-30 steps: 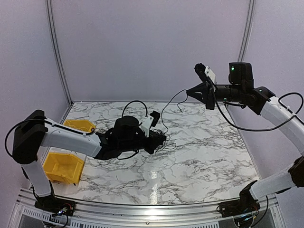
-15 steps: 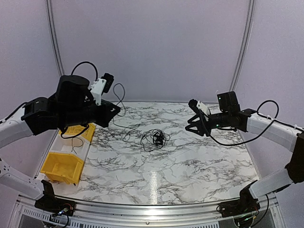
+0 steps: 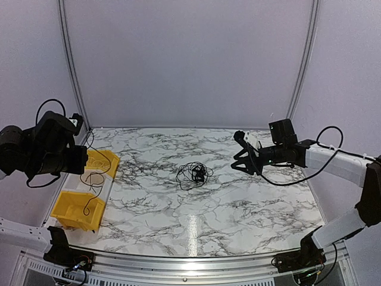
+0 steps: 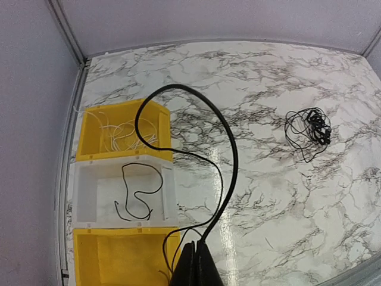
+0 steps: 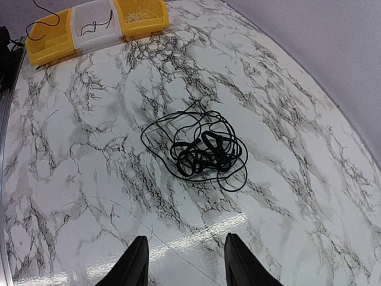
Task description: Untangle the cables
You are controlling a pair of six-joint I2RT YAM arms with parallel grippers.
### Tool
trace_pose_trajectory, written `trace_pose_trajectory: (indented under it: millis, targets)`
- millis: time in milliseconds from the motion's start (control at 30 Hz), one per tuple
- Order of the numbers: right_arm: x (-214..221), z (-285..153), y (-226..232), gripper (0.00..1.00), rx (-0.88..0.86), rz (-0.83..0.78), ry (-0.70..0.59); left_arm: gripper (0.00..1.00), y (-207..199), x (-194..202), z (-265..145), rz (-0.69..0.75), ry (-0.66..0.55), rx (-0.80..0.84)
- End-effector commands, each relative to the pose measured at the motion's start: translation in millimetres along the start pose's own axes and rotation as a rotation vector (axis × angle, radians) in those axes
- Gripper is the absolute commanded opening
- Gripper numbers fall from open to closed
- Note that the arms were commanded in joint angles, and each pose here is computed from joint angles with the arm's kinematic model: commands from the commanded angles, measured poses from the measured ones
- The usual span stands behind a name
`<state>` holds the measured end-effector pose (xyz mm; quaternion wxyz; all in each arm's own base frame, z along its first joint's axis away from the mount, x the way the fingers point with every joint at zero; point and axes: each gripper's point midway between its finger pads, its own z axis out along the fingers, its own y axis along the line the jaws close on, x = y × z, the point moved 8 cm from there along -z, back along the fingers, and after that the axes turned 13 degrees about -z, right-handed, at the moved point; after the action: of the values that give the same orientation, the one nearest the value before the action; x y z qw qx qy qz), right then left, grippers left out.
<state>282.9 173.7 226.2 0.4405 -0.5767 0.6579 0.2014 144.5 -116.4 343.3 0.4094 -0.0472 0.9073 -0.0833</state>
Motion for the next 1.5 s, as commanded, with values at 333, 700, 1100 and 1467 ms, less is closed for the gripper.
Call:
trace_pose_trajectory:
  millis: [333,700,1100,1467]
  targets:
    - [2,3,-3,0.44,0.000,-0.018,-0.004,0.00,65,41,2,-0.067,0.064,-0.259]
    - [4,5,-3,0.44,-0.003,-0.013,0.006,0.00,90,72,-2,-0.158,0.159,-0.283]
    - [5,5,-2,0.44,-0.008,-0.014,0.009,0.00,94,99,21,-0.138,0.251,-0.383]
    - [8,9,-2,0.44,-0.031,-0.003,0.019,0.00,83,102,47,-0.052,0.251,-0.478]
